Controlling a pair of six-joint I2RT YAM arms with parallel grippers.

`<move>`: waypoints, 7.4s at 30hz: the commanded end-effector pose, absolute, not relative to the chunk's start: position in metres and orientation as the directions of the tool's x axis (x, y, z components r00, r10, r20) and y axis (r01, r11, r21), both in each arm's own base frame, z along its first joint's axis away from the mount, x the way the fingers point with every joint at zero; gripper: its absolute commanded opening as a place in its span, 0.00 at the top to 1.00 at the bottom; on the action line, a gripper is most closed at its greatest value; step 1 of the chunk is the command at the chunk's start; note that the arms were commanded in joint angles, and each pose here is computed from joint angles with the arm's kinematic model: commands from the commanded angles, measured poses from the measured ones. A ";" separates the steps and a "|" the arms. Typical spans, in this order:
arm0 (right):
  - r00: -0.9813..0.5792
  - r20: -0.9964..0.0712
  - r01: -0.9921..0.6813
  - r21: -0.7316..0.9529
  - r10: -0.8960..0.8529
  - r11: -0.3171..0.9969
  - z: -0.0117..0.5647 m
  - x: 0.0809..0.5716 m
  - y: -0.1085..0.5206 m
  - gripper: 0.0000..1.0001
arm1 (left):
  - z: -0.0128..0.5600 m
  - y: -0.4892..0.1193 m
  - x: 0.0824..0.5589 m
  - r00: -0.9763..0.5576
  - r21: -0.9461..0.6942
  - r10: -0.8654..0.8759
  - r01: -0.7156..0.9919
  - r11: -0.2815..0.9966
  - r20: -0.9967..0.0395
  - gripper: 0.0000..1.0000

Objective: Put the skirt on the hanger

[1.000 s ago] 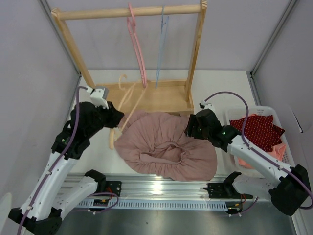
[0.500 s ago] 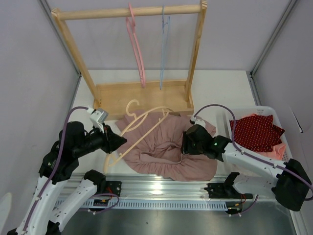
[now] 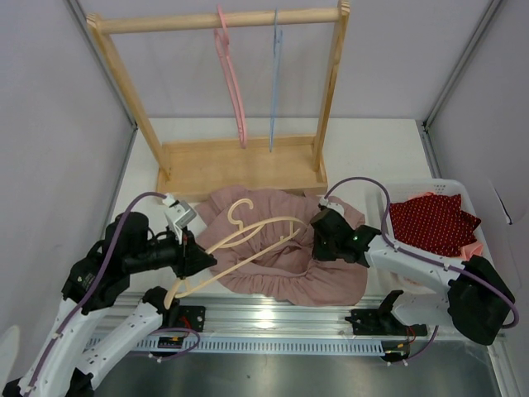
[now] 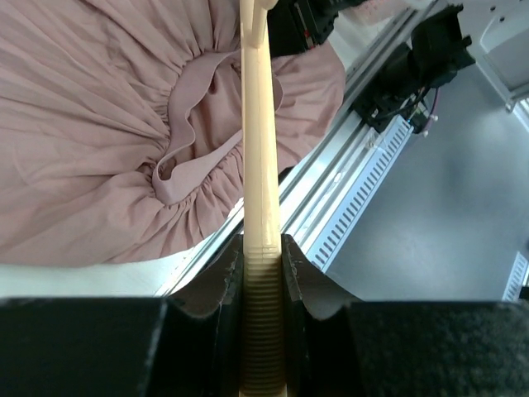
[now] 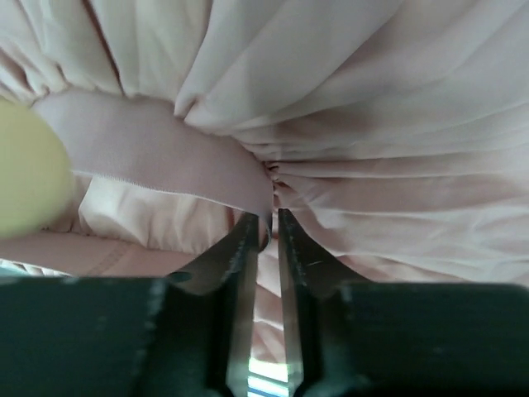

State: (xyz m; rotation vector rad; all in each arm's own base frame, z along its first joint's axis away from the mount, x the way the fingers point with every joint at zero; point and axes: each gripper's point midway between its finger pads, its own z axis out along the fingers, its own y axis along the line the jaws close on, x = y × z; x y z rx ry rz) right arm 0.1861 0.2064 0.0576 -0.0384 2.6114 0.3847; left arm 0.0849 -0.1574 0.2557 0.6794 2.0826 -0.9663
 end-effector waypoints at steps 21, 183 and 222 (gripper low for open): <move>-0.820 -0.561 -0.083 0.313 0.113 0.946 0.100 0.219 0.203 0.85 | 0.249 -0.170 0.093 -0.624 -0.392 0.285 0.719 0.574 -0.728 1.00; -0.625 -0.781 -0.323 0.253 -0.005 0.912 0.201 0.219 0.261 0.45 | 0.142 -0.317 0.155 -0.732 -0.593 0.229 0.662 0.458 -0.641 1.00; -0.521 -0.854 -0.238 0.133 -0.011 0.962 0.167 0.240 0.225 1.00 | 0.156 -0.302 0.165 -0.724 -0.528 0.181 0.628 0.573 -0.665 0.73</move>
